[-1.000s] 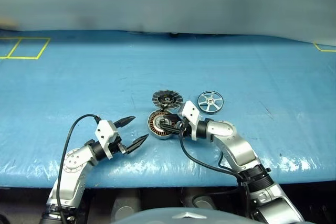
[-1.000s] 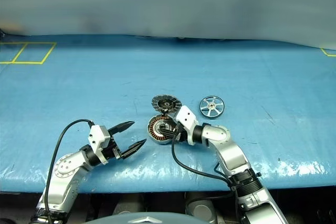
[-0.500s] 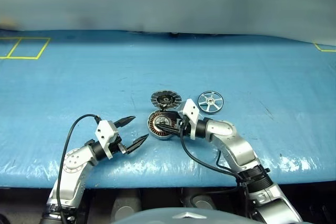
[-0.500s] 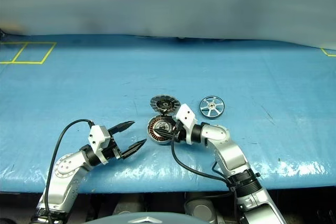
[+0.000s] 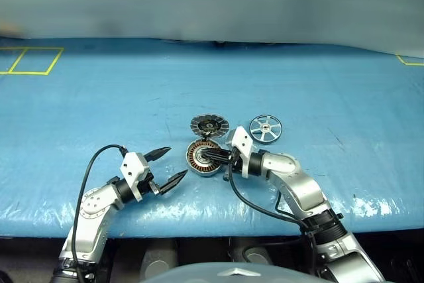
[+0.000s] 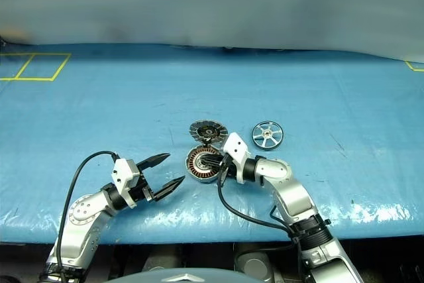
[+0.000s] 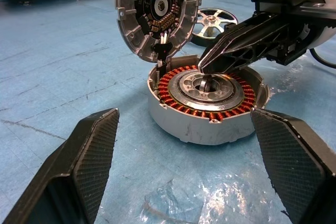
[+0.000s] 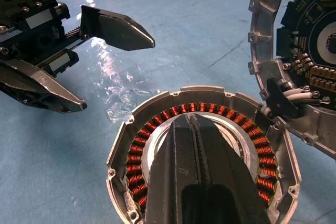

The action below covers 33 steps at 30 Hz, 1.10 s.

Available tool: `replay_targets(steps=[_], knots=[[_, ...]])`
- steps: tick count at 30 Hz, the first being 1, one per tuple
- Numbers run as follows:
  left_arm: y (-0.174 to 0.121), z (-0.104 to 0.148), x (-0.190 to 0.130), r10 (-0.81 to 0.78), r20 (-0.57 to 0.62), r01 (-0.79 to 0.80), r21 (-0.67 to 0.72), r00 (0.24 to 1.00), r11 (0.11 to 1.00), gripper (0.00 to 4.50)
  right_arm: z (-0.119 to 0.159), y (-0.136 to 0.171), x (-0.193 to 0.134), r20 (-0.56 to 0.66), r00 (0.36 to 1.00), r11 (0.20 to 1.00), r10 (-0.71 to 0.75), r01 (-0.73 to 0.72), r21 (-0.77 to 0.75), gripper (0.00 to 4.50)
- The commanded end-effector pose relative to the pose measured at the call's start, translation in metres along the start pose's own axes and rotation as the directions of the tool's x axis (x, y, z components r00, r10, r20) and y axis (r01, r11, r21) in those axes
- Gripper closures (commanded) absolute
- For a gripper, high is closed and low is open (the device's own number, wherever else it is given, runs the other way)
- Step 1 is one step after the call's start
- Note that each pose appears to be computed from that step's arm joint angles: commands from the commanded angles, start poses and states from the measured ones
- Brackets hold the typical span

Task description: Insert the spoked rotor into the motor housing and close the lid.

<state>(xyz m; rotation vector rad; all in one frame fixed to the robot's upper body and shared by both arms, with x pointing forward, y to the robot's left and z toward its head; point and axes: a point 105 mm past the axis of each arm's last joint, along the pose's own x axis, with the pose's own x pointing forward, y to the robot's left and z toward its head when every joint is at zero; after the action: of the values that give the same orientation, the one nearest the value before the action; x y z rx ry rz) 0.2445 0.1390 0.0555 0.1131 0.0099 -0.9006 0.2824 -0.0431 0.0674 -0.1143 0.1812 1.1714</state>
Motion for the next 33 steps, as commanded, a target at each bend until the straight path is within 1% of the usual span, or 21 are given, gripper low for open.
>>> replay_targets(steps=[1, 9, 15, 22, 24, 28, 33], knots=[[0.000, 0.001, 0.000, 0.007, 0.009, -0.007, 0.015, 1.000, 1.000, 0.24, 0.005, 0.001, 0.001, 0.004, 1.000, 0.999, 0.003, -0.003, -0.035, 4.48], [-0.001, 0.000, -0.001, 0.008, 0.001, -0.008, 0.013, 1.000, 1.000, 0.24, 0.001, -0.009, 0.003, -0.013, 0.998, 0.997, -0.053, 0.052, -0.051, 4.48], [0.000, -0.001, -0.001, 0.015, -0.002, -0.015, 0.017, 1.000, 1.000, 0.24, -0.002, -0.007, 0.003, -0.029, 0.999, 0.998, -0.039, 0.038, -0.054, 4.48], [0.000, -0.002, -0.001, 0.018, -0.003, -0.018, 0.016, 1.000, 1.000, 0.24, -0.012, -0.008, 0.004, -0.081, 0.995, 0.996, -0.057, 0.052, -0.072, 4.48], [-0.001, -0.003, -0.002, 0.019, -0.004, -0.019, 0.014, 1.000, 1.000, 0.24, -0.011, -0.007, 0.004, -0.079, 0.995, 0.995, -0.054, 0.047, -0.082, 4.48], [-0.002, -0.004, -0.002, 0.018, -0.007, -0.018, 0.010, 1.000, 1.000, 0.24, 0.003, -0.001, 0.007, -0.040, 0.999, 0.994, -0.031, 0.026, -0.110, 4.48], [-0.002, -0.005, -0.002, 0.018, -0.007, -0.018, 0.008, 1.000, 1.000, 0.24, 0.013, 0.003, 0.009, -0.008, 1.000, 0.992, -0.011, 0.010, -0.124, 4.48]])
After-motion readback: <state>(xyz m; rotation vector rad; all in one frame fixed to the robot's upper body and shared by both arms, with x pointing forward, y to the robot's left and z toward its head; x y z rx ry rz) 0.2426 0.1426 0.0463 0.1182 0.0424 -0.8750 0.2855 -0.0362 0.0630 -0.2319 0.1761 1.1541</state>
